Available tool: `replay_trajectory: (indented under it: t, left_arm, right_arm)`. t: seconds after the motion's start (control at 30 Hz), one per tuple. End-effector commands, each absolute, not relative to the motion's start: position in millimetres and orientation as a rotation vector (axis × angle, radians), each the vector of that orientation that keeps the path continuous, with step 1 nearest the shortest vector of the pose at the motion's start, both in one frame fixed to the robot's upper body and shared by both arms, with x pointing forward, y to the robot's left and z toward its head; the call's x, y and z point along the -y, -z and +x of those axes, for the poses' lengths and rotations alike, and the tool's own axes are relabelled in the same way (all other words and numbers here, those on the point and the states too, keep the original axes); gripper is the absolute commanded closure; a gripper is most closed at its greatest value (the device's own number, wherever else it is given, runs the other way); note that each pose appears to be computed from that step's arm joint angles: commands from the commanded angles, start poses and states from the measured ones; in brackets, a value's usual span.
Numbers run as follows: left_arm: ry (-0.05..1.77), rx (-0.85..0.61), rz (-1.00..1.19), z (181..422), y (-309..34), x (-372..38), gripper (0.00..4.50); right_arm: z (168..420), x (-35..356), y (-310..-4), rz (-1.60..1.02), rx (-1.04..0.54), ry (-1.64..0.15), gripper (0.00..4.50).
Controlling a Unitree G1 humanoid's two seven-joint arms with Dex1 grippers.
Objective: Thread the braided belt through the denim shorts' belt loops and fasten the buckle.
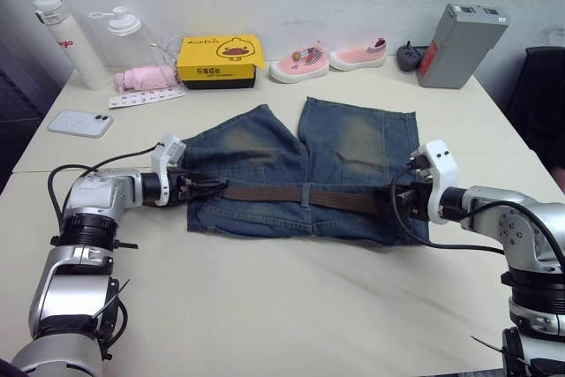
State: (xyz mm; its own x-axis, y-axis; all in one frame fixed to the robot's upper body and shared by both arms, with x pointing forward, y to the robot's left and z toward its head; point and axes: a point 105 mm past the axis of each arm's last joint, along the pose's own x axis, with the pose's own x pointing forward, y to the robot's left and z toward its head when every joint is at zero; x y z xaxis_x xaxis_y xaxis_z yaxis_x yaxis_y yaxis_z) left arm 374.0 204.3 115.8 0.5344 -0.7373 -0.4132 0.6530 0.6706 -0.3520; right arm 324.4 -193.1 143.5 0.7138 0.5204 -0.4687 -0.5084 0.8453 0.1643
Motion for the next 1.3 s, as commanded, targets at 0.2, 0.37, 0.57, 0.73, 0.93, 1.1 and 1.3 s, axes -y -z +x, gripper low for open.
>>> replay_trajectory:
  t: [0.2, 0.37, 0.57, 0.73, 0.93, 1.1, 1.3]
  left_arm:
    - [0.839, -0.505, -0.201, 381, -131, -203, 3.14]
    - [0.871, -0.495, -0.191, 379, -132, -200, 4.45]
    - [0.892, -0.459, -0.214, 382, -141, -196, 4.45]
    - [0.896, -0.442, -0.222, 382, -146, -197, 4.45]
    - [0.948, -0.431, -0.273, 375, -154, -195, 2.31]
    - [0.955, -0.454, -0.261, 373, -149, -192, 0.19]
    - [0.943, -0.495, -0.225, 374, -135, -187, 0.19]
  right_arm:
    - [322, 188, -155, 0.024, -0.473, -0.585, 4.5]
    - [323, 190, -153, 0.022, -0.475, -0.575, 4.5]
    - [324, 191, -153, 0.012, -0.473, -0.564, 4.5]
    - [324, 192, -153, 0.014, -0.474, -0.561, 4.5]
    - [323, 192, -152, 0.019, -0.474, -0.557, 4.5]
    - [323, 192, -152, 0.025, -0.473, -0.554, 4.5]
    - [322, 192, -151, 0.028, -0.473, -0.551, 4.5]
